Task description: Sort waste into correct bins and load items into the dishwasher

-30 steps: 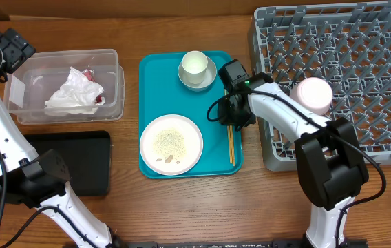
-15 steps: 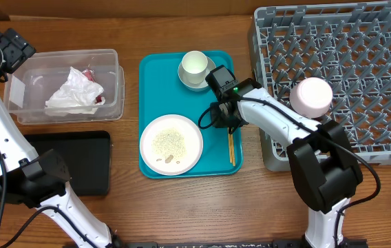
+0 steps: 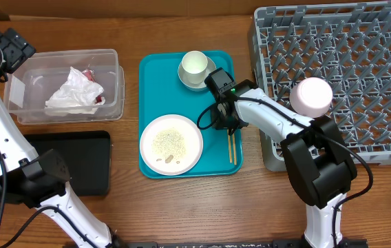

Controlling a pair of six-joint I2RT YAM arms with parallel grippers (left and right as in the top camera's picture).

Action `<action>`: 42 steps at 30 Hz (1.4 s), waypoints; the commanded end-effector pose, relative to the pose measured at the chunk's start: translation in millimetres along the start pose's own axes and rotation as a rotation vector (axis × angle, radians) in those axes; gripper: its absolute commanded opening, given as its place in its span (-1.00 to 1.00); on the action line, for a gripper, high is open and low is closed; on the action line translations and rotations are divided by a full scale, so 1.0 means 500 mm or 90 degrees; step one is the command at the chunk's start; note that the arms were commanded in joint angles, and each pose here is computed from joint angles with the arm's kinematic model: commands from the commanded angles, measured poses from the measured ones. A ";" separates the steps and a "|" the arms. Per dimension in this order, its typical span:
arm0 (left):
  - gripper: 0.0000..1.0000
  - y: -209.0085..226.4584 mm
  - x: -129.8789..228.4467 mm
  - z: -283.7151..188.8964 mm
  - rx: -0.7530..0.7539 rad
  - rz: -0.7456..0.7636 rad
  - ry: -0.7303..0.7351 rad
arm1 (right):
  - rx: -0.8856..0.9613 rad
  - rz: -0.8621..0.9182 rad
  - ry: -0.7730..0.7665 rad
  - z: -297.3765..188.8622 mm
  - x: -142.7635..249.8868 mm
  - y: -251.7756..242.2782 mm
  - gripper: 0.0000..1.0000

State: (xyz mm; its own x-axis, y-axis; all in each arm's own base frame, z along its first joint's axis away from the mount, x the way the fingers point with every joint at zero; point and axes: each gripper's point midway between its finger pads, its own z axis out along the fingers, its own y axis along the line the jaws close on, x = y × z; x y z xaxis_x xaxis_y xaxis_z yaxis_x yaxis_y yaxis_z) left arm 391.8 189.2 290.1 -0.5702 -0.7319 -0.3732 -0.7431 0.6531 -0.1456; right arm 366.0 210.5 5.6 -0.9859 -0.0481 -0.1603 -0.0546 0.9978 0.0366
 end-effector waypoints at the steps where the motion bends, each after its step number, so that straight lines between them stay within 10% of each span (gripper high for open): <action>1: 1.00 0.001 0.000 0.004 -0.005 0.013 0.002 | 0.014 0.003 0.013 0.017 0.012 -0.009 -0.37; 11: 1.00 0.001 0.000 0.004 -0.005 0.013 0.002 | 0.018 0.019 0.023 0.029 0.027 -0.012 -0.92; 31: 1.00 0.001 0.000 0.004 -0.005 0.013 0.002 | -0.010 0.050 -0.181 -0.386 -0.213 -0.140 -0.92; 42: 1.00 0.001 0.000 0.004 -0.005 0.013 0.002 | 0.050 0.004 -0.140 -0.370 -0.207 -0.339 -0.92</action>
State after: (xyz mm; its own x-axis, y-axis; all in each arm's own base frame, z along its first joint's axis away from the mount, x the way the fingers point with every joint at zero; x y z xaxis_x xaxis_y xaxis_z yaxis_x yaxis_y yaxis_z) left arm 391.9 189.3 290.1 -0.5700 -0.7318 -0.3735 -0.7431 0.6531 -0.1457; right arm 450.0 43.4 201.9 -0.9241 0.0332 -0.3807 0.0396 0.9992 -0.0091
